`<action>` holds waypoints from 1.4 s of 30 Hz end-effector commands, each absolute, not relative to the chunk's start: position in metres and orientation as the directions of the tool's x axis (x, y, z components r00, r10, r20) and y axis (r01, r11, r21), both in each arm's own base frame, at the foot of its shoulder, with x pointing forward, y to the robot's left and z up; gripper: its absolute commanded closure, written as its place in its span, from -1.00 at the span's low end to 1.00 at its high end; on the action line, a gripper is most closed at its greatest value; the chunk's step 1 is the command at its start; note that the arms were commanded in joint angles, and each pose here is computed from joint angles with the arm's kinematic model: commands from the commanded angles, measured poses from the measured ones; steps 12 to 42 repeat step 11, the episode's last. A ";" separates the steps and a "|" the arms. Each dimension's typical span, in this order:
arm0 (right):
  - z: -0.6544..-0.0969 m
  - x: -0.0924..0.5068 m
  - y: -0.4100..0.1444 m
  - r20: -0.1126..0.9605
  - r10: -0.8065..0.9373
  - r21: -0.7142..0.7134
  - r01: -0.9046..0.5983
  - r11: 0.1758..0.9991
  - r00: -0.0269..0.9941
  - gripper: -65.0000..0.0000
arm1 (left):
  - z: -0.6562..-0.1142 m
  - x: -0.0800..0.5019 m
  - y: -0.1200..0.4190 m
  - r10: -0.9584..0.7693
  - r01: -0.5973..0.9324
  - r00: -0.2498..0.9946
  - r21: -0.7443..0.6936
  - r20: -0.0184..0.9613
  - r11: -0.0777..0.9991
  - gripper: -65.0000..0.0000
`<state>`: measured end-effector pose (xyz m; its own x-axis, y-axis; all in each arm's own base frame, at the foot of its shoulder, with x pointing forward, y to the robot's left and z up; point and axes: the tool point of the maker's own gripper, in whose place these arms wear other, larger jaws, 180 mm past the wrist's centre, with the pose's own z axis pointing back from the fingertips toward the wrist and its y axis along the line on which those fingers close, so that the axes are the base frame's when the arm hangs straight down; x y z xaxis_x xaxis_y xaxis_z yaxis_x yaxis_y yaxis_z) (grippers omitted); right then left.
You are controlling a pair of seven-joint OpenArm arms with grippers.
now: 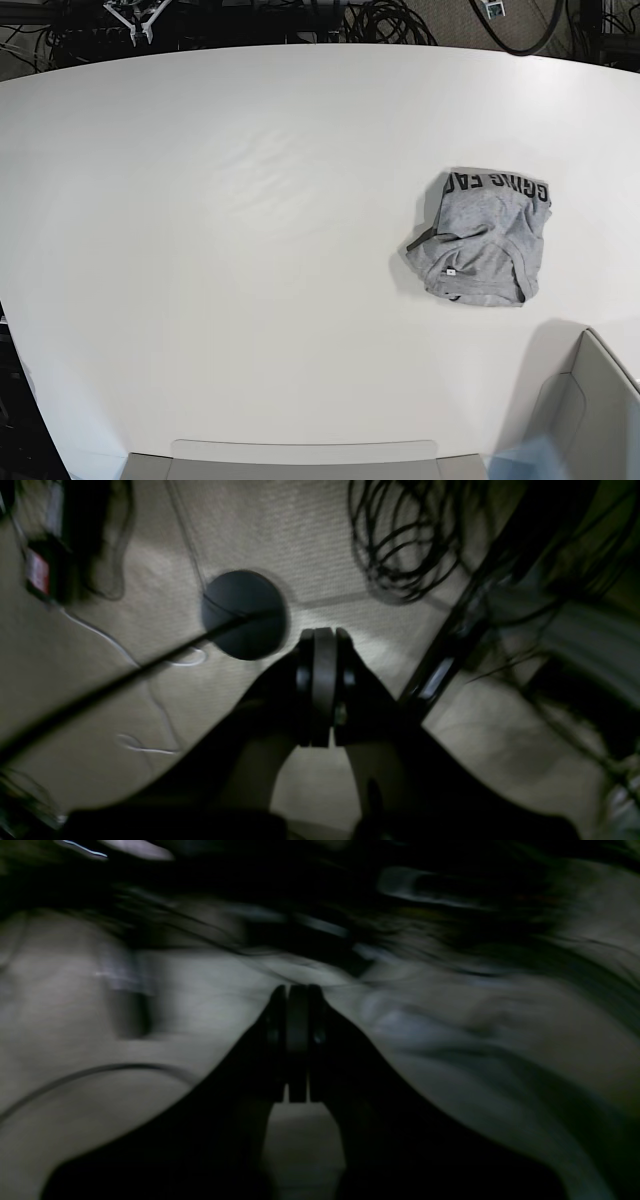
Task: Fold the T-shirt properly
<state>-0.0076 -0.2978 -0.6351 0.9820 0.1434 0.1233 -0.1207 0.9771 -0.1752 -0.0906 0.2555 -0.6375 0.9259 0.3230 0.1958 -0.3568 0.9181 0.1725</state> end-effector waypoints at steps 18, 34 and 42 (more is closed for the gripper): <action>-0.637 0.021 -0.290 0.128 0.289 -0.321 -0.236 0.917 0.949 1.00 | -0.645 -0.062 0.240 0.302 -0.338 0.929 0.157 0.215 0.928 1.00; -0.637 0.021 -0.290 0.128 0.289 -0.321 -0.236 0.917 0.949 1.00 | -0.645 -0.062 0.240 0.302 -0.338 0.929 0.157 0.215 0.928 1.00; -0.637 0.021 -0.290 0.128 0.289 -0.321 -0.236 0.917 0.949 1.00 | -0.645 -0.062 0.240 0.302 -0.338 0.929 0.157 0.215 0.928 1.00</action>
